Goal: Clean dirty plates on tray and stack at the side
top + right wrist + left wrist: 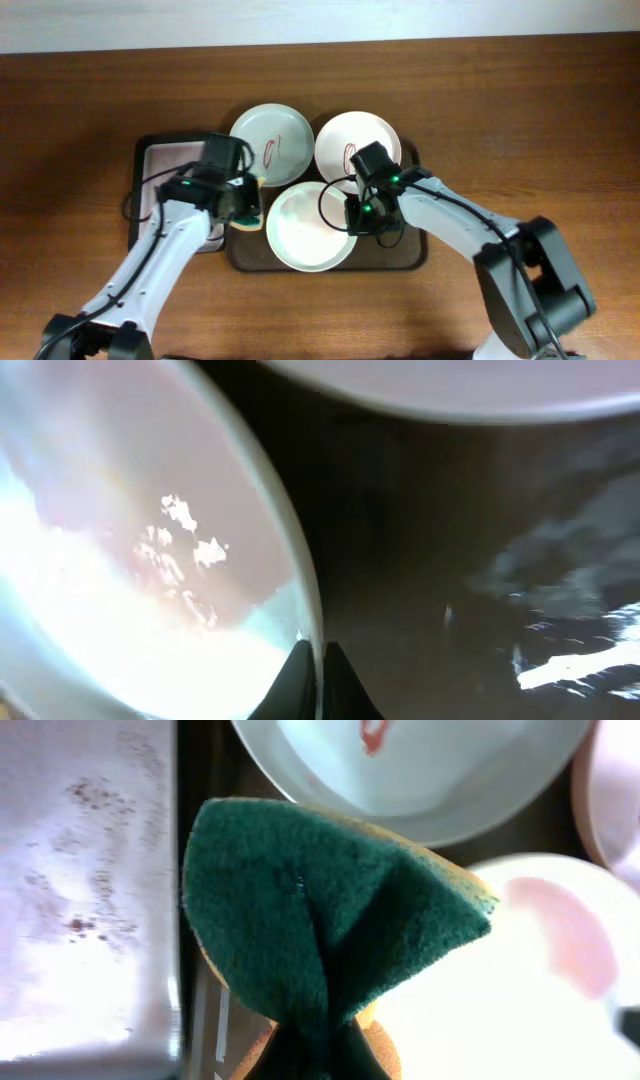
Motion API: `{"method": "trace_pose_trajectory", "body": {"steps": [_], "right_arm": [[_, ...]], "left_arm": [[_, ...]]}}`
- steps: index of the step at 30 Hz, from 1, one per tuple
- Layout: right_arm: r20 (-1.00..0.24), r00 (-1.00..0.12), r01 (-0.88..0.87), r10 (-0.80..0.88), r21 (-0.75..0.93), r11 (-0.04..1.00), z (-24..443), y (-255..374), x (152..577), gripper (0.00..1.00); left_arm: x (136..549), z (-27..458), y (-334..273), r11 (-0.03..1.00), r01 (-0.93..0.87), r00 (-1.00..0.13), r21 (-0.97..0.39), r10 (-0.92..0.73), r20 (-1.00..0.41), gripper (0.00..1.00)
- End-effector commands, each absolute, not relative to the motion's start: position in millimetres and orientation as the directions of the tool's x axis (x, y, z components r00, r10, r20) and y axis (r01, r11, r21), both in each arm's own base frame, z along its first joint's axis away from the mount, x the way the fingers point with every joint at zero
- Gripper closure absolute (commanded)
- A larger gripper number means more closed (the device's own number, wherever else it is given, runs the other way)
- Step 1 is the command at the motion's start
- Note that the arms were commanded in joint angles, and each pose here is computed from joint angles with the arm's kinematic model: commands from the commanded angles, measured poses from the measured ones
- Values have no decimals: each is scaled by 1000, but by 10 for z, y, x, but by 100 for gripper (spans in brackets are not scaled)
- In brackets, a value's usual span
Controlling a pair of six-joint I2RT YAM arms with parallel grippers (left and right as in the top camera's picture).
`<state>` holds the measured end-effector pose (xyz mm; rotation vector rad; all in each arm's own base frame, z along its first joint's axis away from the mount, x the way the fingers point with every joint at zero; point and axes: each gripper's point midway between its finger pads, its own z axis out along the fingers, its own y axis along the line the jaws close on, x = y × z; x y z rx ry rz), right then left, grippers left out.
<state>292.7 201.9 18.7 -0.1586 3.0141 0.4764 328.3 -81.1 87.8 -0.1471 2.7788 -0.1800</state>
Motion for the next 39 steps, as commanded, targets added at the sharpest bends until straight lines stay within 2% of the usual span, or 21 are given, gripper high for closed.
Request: {"method": "trace_pose_trajectory", "body": {"steps": [1,8,16,21,26,33,39], "right_arm": [[-281,-944,-237,-174,204,950,677,1911,3140,96],[-405,-891,-221,-206,-9,975,1073,1516,3259,96],[-510,-825,-132,-242,-243,961,1418,1217,3353,96],[-559,-733,-125,-388,-450,884,1712,1292,3369,96],[-588,-625,-29,-513,-640,768,2063,1372,3308,96],[-608,-516,38,-603,-720,693,2359,1592,3214,96],[-613,-503,59,-609,-728,683,2408,1607,3195,96]], "left_arm": [[3352,962,-576,986,-32,-929,-164,-90,-359,100],[3414,899,-113,976,-109,-922,-190,-171,-346,100],[3489,545,190,964,-198,-927,-180,-243,-286,100],[3499,325,192,968,-185,-943,-170,-224,-246,100],[3501,214,186,974,-159,-954,-162,-194,-229,100],[3517,209,196,973,-161,-952,-163,-196,-234,100],[3518,209,191,974,-159,-952,-163,-195,-235,100]]}}
